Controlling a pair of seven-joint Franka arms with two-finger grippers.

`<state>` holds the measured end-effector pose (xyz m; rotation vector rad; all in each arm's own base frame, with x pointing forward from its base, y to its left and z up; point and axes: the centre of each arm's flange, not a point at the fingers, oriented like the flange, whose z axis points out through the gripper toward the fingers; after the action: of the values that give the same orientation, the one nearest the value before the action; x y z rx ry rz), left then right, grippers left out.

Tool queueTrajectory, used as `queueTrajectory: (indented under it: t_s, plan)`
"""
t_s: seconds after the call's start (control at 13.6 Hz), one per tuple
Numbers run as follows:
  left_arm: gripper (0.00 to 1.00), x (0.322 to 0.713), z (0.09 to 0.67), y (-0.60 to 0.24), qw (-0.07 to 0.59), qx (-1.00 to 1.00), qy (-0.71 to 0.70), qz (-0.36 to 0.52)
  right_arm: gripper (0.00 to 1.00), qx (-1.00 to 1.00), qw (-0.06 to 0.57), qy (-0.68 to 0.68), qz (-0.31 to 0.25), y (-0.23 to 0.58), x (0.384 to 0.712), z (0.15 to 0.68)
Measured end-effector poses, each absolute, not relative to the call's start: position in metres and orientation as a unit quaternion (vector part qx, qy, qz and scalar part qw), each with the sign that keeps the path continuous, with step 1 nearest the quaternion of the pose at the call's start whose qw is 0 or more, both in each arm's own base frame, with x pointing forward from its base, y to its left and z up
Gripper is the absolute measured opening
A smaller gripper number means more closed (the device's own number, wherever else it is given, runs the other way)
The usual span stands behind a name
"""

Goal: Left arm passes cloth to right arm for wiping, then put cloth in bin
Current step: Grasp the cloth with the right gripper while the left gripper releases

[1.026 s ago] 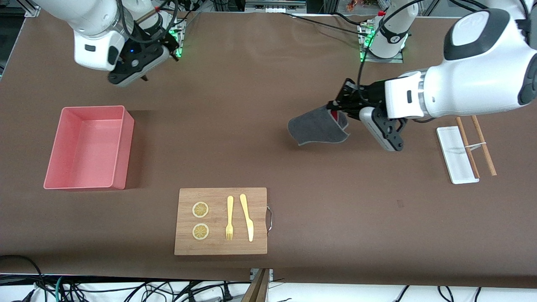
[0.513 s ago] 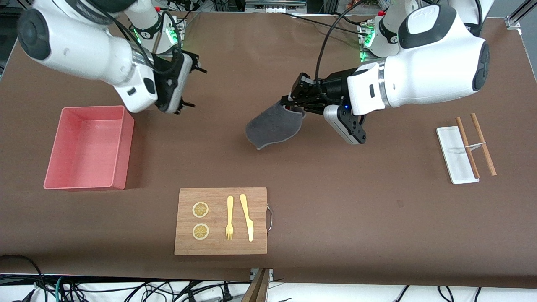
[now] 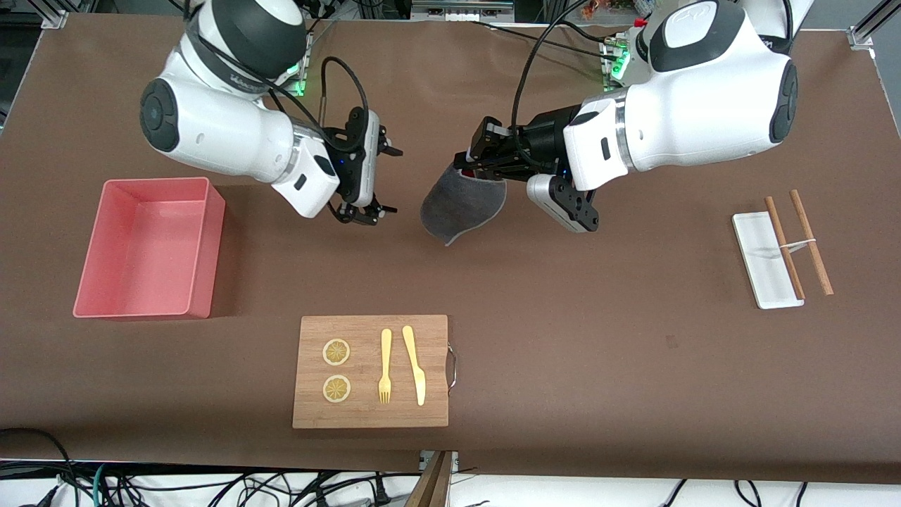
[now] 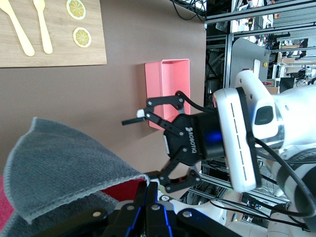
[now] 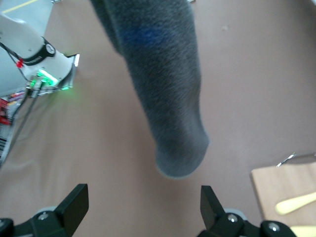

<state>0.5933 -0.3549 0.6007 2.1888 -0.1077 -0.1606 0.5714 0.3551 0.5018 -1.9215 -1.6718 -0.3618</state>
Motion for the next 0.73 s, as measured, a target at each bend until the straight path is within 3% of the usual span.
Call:
queueTrajectory:
  t_s: [0.51, 0.59, 0.73]
  plan:
    - [0.01, 0.599, 0.6, -0.347, 0.454, 0.888, -0.037, -0.061, 0.99, -0.707, 0.266, -0.632, -0.171, 0.41, 0.567, 0.464]
    - [0.01, 0.599, 0.6, -0.346, 0.454, 0.888, -0.036, -0.061, 0.95, -0.707, 0.266, -0.632, -0.172, 0.415, 0.565, 0.462]
    - [0.01, 0.601, 0.599, -0.343, 0.454, 0.888, -0.034, -0.06, 0.7, -0.708, 0.267, -0.63, -0.173, 0.417, 0.564, 0.463]
